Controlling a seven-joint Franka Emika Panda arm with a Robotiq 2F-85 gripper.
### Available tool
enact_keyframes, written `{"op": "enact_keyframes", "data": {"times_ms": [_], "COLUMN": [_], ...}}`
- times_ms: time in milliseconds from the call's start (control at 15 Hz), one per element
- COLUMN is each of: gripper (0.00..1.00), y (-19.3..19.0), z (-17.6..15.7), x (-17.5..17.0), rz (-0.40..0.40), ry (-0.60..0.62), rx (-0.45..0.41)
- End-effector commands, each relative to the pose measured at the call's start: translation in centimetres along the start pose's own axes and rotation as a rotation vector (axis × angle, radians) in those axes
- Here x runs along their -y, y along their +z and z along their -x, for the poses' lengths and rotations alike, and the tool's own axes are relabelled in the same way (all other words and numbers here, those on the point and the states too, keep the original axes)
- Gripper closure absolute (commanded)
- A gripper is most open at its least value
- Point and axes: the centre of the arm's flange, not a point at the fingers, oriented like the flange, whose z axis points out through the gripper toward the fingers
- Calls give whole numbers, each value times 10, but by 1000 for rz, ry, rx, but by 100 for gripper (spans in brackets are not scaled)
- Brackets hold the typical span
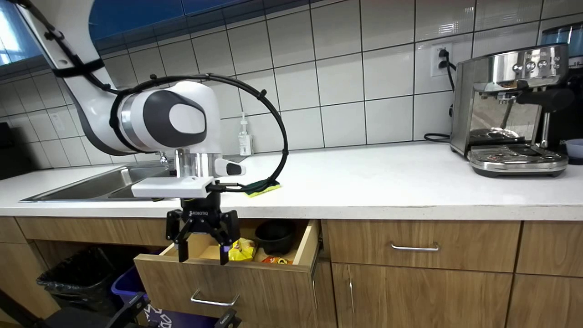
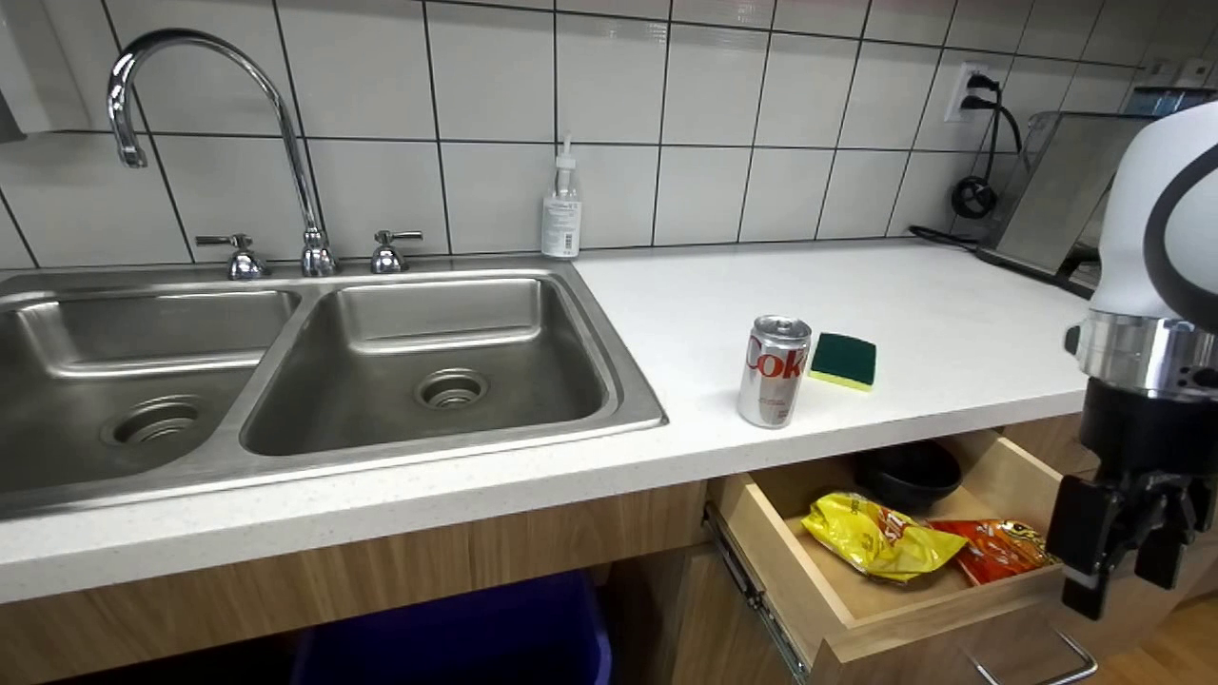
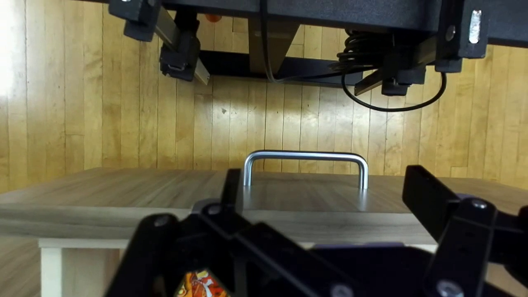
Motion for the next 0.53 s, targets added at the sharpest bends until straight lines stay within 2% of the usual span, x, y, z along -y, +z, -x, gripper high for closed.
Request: {"op": "enact_keyframes", "data": {"times_ms": [0, 467], "gripper": [0, 0], "y": [15, 34], "z": [19, 22], "x": [4, 5], "rz": [2, 0], "ry": [5, -6], "rx": [40, 71]}}
